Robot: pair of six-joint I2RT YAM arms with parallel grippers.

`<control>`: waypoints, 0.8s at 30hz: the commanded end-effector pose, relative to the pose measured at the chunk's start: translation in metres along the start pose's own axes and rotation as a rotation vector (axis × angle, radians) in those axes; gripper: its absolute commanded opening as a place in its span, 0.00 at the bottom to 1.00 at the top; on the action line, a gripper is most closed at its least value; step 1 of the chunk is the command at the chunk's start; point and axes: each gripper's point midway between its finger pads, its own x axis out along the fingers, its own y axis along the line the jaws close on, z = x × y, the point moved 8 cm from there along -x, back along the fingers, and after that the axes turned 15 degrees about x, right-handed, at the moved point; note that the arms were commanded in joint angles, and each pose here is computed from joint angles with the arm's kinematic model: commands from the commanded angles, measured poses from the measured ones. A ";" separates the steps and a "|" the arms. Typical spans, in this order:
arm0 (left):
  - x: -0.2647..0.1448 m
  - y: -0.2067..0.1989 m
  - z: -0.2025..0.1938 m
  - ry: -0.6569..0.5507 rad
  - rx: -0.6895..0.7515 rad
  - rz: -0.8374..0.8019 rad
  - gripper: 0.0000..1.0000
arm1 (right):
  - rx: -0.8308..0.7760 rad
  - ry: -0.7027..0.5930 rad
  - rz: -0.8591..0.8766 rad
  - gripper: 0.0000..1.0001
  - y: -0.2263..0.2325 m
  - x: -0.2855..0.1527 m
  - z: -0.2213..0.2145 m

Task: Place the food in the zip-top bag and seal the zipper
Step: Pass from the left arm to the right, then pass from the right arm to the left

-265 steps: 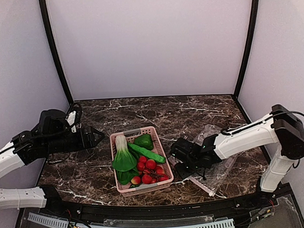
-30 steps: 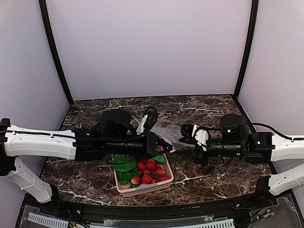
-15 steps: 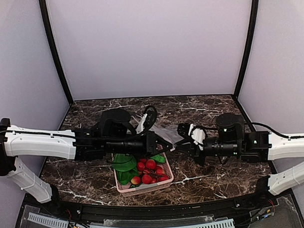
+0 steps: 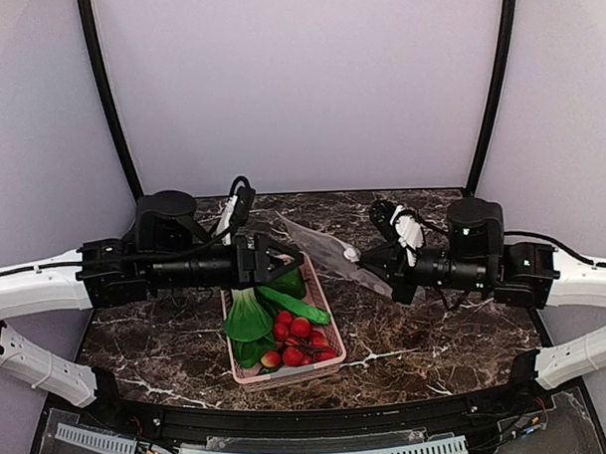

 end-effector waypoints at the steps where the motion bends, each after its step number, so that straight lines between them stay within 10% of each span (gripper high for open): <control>1: -0.032 -0.007 0.016 0.023 0.248 0.084 0.71 | 0.166 0.075 0.049 0.00 -0.007 -0.002 0.020; 13: -0.045 -0.041 0.048 0.063 0.877 -0.020 0.82 | 0.379 0.297 0.473 0.00 0.015 -0.013 0.048; 24: -0.014 -0.058 0.040 0.141 0.976 -0.212 0.83 | 0.439 0.394 0.652 0.00 0.024 -0.019 0.038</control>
